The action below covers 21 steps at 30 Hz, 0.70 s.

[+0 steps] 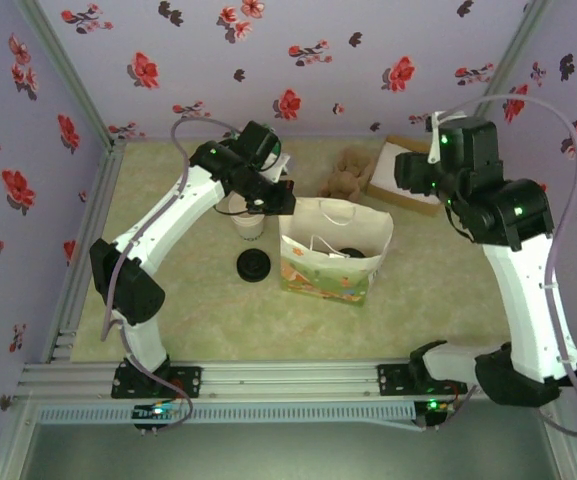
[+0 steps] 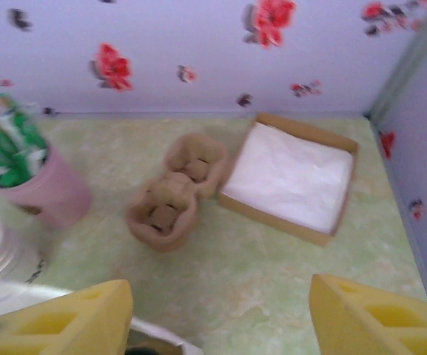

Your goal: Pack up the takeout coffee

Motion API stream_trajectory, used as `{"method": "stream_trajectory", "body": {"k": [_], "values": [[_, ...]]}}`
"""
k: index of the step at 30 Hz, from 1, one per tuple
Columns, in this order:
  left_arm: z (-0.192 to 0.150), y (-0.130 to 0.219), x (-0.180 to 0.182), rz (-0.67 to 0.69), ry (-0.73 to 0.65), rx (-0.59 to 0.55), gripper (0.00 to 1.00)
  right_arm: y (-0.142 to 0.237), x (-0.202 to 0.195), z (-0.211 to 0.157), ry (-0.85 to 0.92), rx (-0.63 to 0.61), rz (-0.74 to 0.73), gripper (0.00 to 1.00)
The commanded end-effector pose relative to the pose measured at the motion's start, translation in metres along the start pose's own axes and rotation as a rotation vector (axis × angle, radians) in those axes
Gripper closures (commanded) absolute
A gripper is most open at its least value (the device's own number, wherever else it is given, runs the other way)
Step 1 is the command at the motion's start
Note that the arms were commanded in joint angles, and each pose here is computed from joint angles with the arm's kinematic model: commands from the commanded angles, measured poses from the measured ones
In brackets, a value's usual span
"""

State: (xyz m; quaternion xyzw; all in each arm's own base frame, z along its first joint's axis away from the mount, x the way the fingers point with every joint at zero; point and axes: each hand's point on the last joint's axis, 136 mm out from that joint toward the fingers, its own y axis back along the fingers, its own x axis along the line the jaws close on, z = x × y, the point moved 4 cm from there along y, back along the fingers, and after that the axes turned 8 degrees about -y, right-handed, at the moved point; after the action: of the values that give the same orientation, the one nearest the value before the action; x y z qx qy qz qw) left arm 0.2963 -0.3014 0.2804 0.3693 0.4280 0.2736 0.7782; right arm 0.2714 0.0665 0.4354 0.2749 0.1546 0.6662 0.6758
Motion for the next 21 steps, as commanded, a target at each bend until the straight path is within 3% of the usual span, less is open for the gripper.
{"method": "stream_trajectory", "body": {"k": [1,4,8,13,21], "values": [[-0.004,-0.002,-0.001,-0.001,-0.008,0.017,1.00,-0.079,-0.022,-0.018,-0.170,0.198,-0.132,0.31],[-0.004,-0.002,-0.002,-0.007,-0.004,0.009,1.00,-0.130,-0.051,-0.026,-0.308,0.271,-0.180,0.35],[-0.004,-0.001,-0.003,-0.014,-0.005,-0.004,1.00,-0.201,-0.075,-0.036,-0.412,0.332,-0.261,0.32],[-0.002,0.000,-0.006,-0.029,-0.005,-0.014,1.00,-0.279,-0.103,-0.043,-0.485,0.334,-0.372,0.31],[-0.001,0.001,-0.008,-0.044,0.004,-0.019,1.00,-0.364,-0.121,-0.058,-0.502,0.402,-0.468,0.35]]}}
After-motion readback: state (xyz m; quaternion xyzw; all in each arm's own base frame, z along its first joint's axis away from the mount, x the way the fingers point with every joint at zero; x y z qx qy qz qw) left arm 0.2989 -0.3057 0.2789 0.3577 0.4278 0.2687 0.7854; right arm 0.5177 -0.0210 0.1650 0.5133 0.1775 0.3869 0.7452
